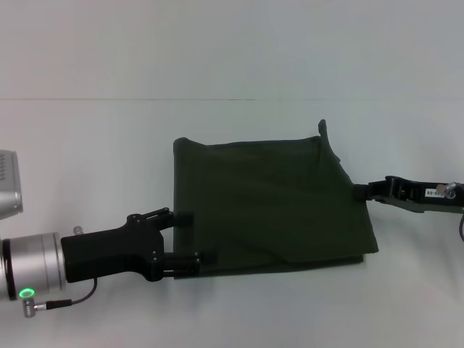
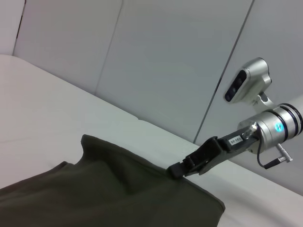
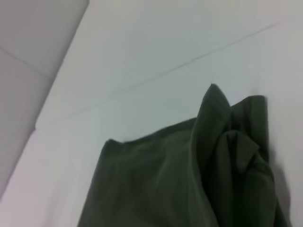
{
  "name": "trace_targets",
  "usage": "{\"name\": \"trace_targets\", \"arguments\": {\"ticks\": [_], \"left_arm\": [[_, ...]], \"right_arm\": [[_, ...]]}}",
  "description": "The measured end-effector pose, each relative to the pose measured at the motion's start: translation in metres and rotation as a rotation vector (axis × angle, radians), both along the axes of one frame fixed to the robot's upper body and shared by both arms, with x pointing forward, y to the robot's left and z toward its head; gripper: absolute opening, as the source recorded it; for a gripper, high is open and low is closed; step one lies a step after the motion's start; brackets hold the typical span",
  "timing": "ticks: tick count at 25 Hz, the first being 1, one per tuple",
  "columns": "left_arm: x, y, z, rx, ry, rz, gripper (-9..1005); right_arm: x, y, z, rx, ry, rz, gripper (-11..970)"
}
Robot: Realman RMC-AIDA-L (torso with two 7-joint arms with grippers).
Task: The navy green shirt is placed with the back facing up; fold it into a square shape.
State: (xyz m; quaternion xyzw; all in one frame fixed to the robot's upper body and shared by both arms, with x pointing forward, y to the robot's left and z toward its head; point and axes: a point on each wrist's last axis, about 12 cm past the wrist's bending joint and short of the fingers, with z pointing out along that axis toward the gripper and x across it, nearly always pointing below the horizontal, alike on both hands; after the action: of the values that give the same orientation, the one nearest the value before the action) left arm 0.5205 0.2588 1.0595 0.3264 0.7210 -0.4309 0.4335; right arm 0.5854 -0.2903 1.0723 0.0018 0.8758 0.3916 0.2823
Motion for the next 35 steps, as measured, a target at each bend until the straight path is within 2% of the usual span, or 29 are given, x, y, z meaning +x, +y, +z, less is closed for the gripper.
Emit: {"name": "trace_targets", "arguments": {"ticks": [9, 13, 16, 20, 24, 30, 35], "left_arm": [[0.000, -0.001, -0.001, 0.004, -0.005, 0.004, 937], [0.001, 0.000, -0.001, 0.002, -0.005, 0.008, 937], [0.001, 0.000, -0.001, 0.001, -0.006, 0.010, 937], [0.001, 0.000, 0.000, 0.005, -0.011, 0.006, 937], [0.001, 0.001, 0.000, 0.010, -0.017, 0.006, 937], [0.000, 0.002, -0.001, 0.016, -0.026, 0.004, 937], [0.000, 0.001, -0.002, 0.022, -0.030, 0.010, 937]], "right_arm": [[-0.006, -0.009, -0.002, 0.104, 0.000, -0.078, 66], [-0.001, -0.015, 0.006, 0.136, -0.032, -0.110, 232], [0.013, -0.013, 0.017, 0.119, -0.068, -0.124, 316], [0.037, -0.002, 0.032, 0.070, -0.093, -0.109, 401], [0.055, 0.016, 0.040, -0.002, -0.065, -0.090, 487], [0.063, 0.039, 0.037, -0.066, -0.023, -0.067, 577], [0.064, 0.048, 0.030, -0.088, -0.018, -0.072, 568]]}}
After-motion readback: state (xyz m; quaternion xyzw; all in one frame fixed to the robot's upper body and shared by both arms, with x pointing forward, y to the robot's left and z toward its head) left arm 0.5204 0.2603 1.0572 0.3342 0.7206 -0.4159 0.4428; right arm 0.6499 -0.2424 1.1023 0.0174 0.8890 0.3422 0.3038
